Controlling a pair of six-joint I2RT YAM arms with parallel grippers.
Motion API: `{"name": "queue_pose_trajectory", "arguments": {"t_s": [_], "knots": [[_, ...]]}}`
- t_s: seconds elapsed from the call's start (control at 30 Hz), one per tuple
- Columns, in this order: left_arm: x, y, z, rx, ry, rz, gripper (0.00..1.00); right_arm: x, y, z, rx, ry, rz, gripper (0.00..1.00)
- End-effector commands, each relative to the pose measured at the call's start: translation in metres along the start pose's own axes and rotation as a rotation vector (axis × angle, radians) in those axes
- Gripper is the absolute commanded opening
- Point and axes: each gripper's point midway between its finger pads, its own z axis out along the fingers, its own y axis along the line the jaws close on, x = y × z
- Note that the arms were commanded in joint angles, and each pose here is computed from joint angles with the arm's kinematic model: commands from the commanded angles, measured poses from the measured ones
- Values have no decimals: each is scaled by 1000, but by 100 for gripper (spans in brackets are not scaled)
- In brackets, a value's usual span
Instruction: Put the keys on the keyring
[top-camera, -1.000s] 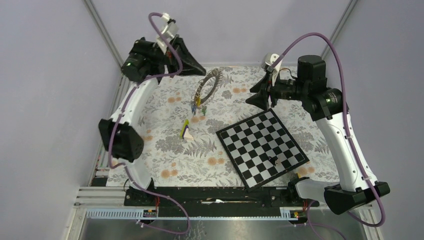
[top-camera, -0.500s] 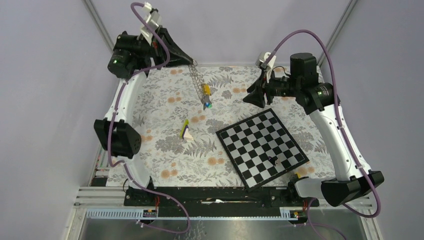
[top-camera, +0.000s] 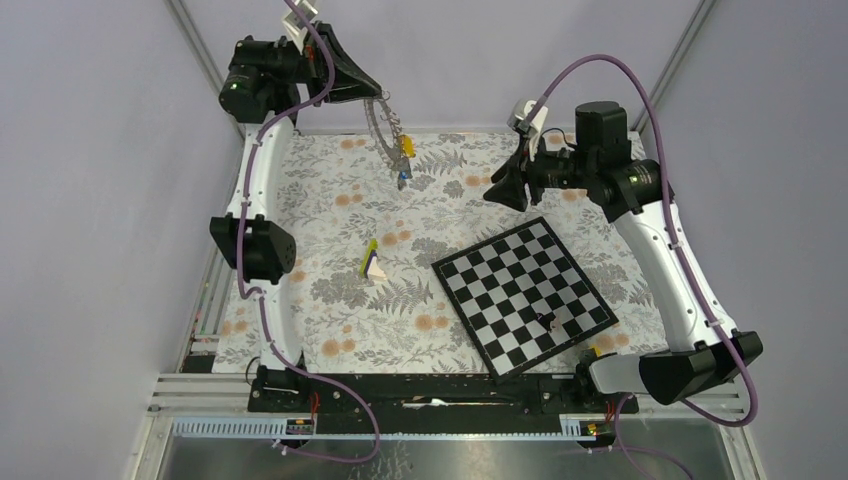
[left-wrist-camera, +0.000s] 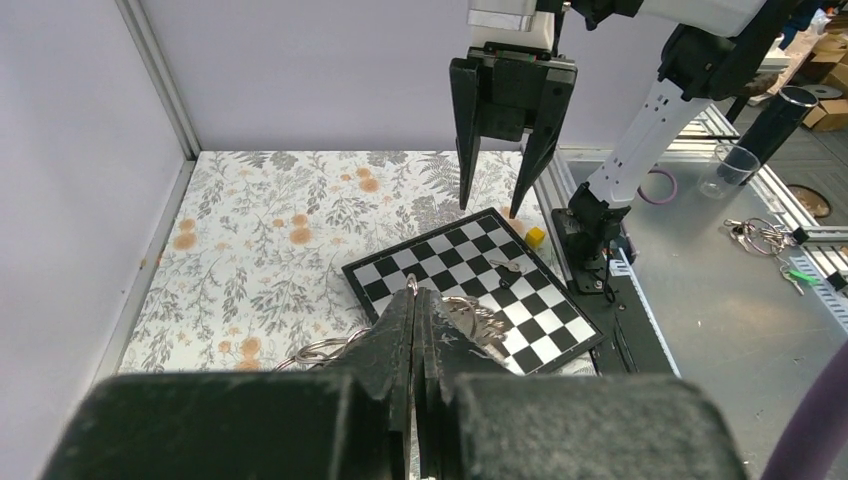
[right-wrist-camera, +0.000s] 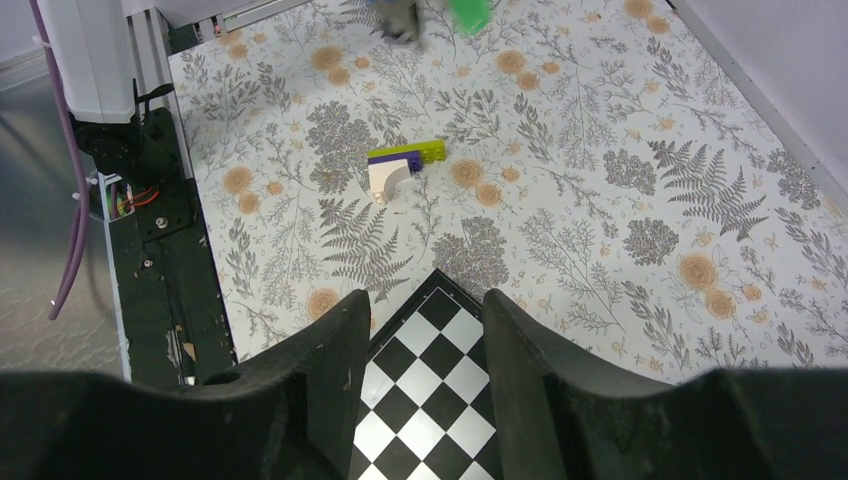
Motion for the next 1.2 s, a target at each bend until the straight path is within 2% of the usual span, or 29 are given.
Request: {"name": "queue_pose_trajectory", "arguments": {"t_s": [0.0,0.13,0.27,0.43,0.57,0.93,1.17], "knots": [[-24,-16,-8,-16,39,118,0,-18,0,1,-16,-37,-22,52],[-48,6,-20,-76,-58,205,0,-17,-3,4,-18,-31,-15,51],[-72,31,-37,-224,-148,269,0,-15,-5,6,-21,-24,-8,51],[-70,49,-45,-324,-190,235,0,-16,-4,5,-19,-26,-14,51],[-50,61,-48,-434,-184,183,0,-20,-1,4,-31,-42,-19,51],[37,36,2,-420,-41,87,0,-27,8,13,-91,-83,-33,50],[103,-3,43,-259,81,114,0,-19,13,17,-115,-107,-59,50]]}}
